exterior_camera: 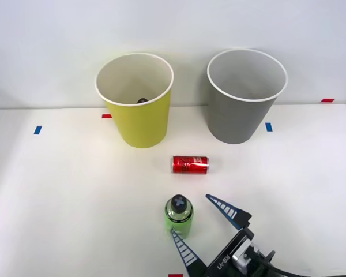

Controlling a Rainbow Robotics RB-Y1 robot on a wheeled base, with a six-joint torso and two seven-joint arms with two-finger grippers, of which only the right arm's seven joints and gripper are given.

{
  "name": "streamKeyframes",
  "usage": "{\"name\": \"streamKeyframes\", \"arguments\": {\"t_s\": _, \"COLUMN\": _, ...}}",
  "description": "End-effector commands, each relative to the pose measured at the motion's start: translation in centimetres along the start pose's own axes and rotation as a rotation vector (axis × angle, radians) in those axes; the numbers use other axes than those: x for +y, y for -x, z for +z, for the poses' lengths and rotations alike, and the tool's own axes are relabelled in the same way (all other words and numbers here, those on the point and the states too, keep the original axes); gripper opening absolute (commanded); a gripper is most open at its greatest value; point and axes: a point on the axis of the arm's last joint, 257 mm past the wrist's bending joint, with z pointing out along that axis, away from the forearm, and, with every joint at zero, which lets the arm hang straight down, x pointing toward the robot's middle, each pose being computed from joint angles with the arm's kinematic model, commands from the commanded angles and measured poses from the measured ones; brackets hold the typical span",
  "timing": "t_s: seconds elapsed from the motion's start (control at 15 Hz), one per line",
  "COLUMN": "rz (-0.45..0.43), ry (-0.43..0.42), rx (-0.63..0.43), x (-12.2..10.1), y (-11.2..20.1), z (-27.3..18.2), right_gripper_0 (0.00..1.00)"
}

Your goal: Put cans in the gray bin, plastic bottles in the light green bin

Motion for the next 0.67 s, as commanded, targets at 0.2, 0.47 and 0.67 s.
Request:
{"name": "streamKeyframes", "arguments": {"t_s": 0.2, "rz": -0.001, "ry": 0.027, "rx": 0.031, "x": 0.7, "y": -0.7, "z": 1.7, "right_gripper_0": 1.00}}
{"name": "streamKeyframes", "arguments": {"t_s": 0.47, "rz": 0.007, "ry": 0.043, "rx": 0.052, "x": 1.4, "y": -1.1, "z": 3.4, "right_gripper_0": 1.00}}
{"name": "streamKeyframes", "arguments": {"t_s": 0.67, "rz": 0.012, "ry": 0.048, "rx": 0.057, "x": 1.6, "y": -1.0, "z": 4.7, "right_gripper_0": 1.00}}
